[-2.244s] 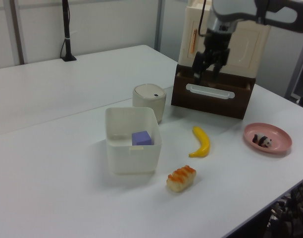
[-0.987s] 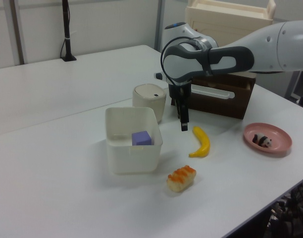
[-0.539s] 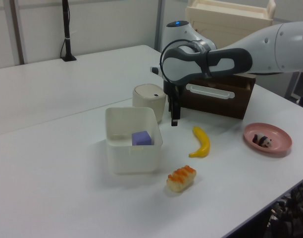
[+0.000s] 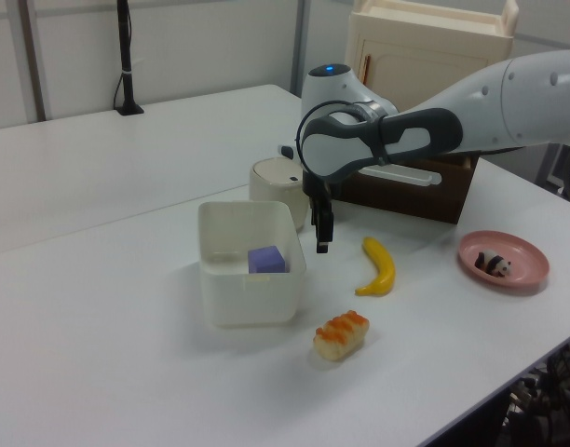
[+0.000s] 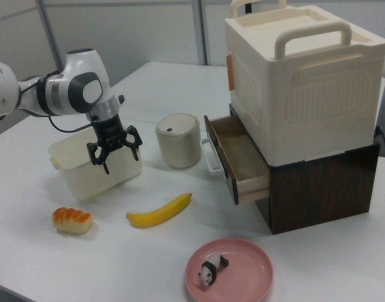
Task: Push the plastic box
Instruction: 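Lower the gripper into the white plastic box beside its rim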
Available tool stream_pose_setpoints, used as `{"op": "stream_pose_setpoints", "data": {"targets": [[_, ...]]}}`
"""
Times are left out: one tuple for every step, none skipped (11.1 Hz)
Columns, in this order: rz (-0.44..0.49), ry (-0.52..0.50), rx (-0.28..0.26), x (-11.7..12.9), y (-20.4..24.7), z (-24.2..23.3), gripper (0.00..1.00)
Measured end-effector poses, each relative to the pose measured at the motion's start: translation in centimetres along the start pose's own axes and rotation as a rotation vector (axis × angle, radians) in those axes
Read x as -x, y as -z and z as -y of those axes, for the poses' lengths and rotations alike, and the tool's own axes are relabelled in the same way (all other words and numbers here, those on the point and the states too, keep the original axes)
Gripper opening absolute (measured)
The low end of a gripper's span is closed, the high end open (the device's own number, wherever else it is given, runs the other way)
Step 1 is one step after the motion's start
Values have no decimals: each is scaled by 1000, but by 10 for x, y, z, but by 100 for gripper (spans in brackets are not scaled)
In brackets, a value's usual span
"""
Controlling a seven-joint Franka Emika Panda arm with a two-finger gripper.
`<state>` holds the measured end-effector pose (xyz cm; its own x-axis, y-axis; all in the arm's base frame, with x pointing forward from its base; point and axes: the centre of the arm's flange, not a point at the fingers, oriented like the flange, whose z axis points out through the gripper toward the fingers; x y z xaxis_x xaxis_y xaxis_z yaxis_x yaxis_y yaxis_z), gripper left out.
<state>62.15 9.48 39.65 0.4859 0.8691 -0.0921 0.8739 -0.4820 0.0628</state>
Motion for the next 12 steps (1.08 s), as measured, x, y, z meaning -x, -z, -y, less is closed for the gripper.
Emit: {"op": "stream_pose_setpoints", "data": {"targets": [[1, 4, -3, -2, -3, 1, 100], [1, 11, -6, -6, -4, 4, 100], [-1, 19, -7, -10, -4, 7, 100], [-2, 23, -7, -12, -4, 9, 100], [-6, 22, -4, -14, -2, 9, 100], [-10, 23, 0, -16, 1, 9, 100], [-15, 25, 3, -18, 3, 10, 100], [-18, 26, 5, -20, 5, 11, 100], [-19, 27, 6, -21, 5, 11, 100], [-23, 26, 8, -24, 7, 13, 100], [-29, 21, 12, -28, 9, 15, 100], [-34, 17, 12, -33, 11, 18, 100]]}}
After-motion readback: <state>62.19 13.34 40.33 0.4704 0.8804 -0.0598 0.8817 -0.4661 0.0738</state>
